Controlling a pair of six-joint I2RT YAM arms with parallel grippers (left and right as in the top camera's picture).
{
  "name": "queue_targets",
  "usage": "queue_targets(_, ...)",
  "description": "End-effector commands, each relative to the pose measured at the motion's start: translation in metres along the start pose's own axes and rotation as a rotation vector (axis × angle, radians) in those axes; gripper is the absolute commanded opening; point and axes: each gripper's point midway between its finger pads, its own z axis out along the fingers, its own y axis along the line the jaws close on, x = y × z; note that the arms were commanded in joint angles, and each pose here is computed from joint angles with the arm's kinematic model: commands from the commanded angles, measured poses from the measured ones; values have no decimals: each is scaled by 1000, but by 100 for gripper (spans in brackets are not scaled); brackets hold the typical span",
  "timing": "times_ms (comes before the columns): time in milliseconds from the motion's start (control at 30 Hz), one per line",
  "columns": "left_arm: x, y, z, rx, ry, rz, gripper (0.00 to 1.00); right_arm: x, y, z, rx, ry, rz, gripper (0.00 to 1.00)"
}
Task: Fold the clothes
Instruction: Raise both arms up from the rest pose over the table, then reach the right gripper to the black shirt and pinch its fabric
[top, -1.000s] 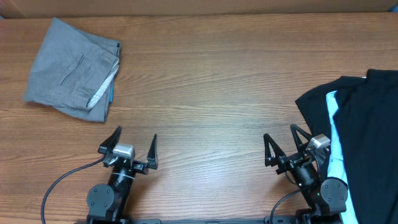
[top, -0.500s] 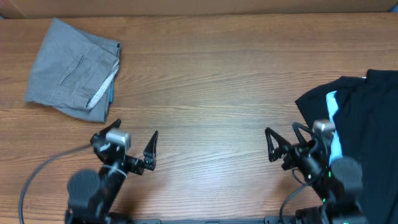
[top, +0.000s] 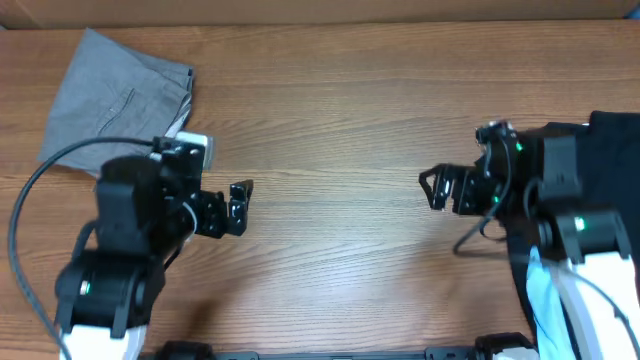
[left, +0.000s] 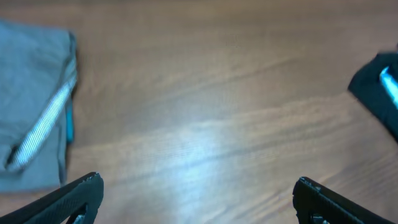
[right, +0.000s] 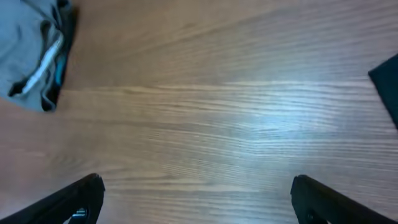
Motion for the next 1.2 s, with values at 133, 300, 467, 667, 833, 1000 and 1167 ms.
queue_targets(133, 34, 3, 42, 30, 249, -42, 100, -35, -27, 17, 40, 1, 139, 100)
queue_targets(300, 45, -11, 65, 137, 343, -82, 100, -67, -96, 15, 123, -107, 337, 100)
queue_targets(467, 31, -9, 76, 140, 293, -67, 100, -70, -164, 10, 205, -142, 484, 100)
queue_targets(667, -1, -6, 75, 115, 184, -33, 100, -72, -226, 8, 261, -188, 609, 98)
queue_targets(833, -8, -3, 76, 101, 155, -24, 100, -69, -263, 19, 341, -189, 643, 91)
queue_targets(1000, -5, -1, 77, 90, 165, -19, 100, -62, -297, 33, 465, -181, 678, 96)
queue_targets(1167, -6, -1, 77, 87, 162, -17, 100, -51, -319, 46, 539, -152, 708, 100)
